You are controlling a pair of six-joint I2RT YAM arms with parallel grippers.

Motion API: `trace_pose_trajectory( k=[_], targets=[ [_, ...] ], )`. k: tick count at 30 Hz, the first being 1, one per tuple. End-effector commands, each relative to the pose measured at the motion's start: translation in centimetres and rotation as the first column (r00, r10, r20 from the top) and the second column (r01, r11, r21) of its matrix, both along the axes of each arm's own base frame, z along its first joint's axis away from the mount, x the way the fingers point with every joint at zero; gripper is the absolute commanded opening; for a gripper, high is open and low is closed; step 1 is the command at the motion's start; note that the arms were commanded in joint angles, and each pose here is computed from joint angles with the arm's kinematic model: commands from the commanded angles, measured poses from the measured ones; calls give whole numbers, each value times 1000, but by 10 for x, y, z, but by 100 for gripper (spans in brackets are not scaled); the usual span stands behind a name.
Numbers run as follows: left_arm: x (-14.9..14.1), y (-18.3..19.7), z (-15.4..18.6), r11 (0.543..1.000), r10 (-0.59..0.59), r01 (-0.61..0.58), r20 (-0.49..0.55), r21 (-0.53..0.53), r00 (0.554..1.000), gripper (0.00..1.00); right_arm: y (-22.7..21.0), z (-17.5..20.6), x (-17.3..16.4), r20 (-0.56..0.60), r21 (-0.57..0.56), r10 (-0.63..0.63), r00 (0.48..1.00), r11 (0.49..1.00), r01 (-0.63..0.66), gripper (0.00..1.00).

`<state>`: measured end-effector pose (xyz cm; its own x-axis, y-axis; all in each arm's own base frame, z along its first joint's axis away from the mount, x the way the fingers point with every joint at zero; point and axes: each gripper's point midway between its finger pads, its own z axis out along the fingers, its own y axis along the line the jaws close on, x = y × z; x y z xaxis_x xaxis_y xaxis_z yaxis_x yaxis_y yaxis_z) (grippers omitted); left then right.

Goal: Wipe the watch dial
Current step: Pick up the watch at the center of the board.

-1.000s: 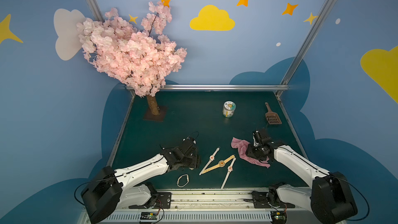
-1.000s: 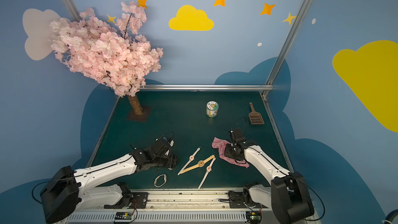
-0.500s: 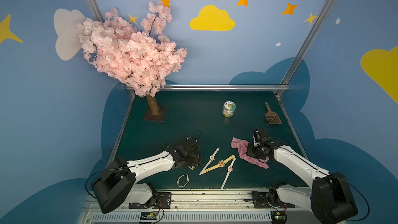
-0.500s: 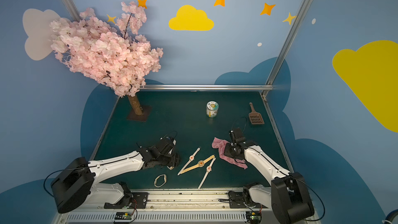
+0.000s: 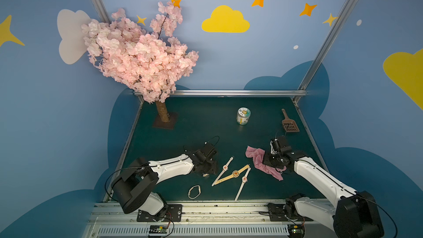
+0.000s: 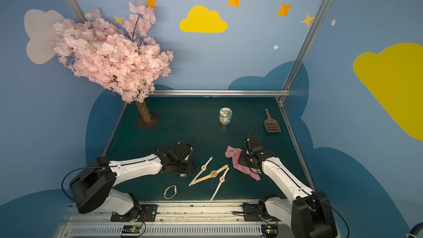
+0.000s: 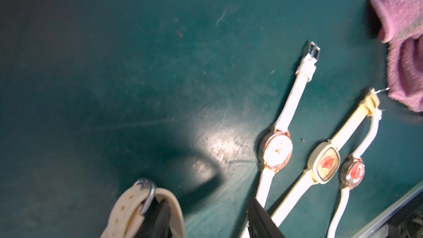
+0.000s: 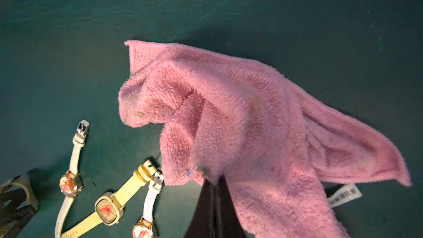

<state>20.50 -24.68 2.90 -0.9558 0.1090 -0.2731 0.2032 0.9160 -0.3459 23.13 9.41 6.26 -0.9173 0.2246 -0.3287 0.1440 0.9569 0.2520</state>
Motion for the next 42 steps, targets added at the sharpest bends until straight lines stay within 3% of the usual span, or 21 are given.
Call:
trace_pose_trajectory(
  k=[1, 10, 25, 28, 31, 33, 42],
  targets=[
    [-17, 11, -3, 1000, -4, 4, -47, 15, 999, 53, -1, 10, 2, 18, -7, 0, 1000, 1000, 0, 0],
    [-30, 24, -16, 999, 22, -18, -92, 42, 995, 48, 4, 14, 4, 25, 21, 10, 1000, 1000, -10, 0],
    [-28, 37, -20, 993, 86, -80, -70, 86, 994, 21, 6, 18, 0, 36, 43, 19, 999, 999, -21, 0],
    [-27, 41, -14, 992, 95, -90, -47, 91, 994, 24, 7, 18, 0, 37, 46, 22, 999, 999, -23, 0],
    [-25, 48, -7, 988, 102, -99, -24, 115, 994, 41, 8, 19, -1, 37, 54, 25, 999, 998, -27, 0],
    [-25, 52, -3, 986, 104, -101, -15, 130, 994, 45, 10, 19, -1, 37, 63, 30, 999, 997, -32, 0],
    [-21, 44, -8, 982, 97, -85, -62, 170, 993, 46, 23, 22, -1, 32, 114, 89, 995, 989, -92, 0]
  ],
)
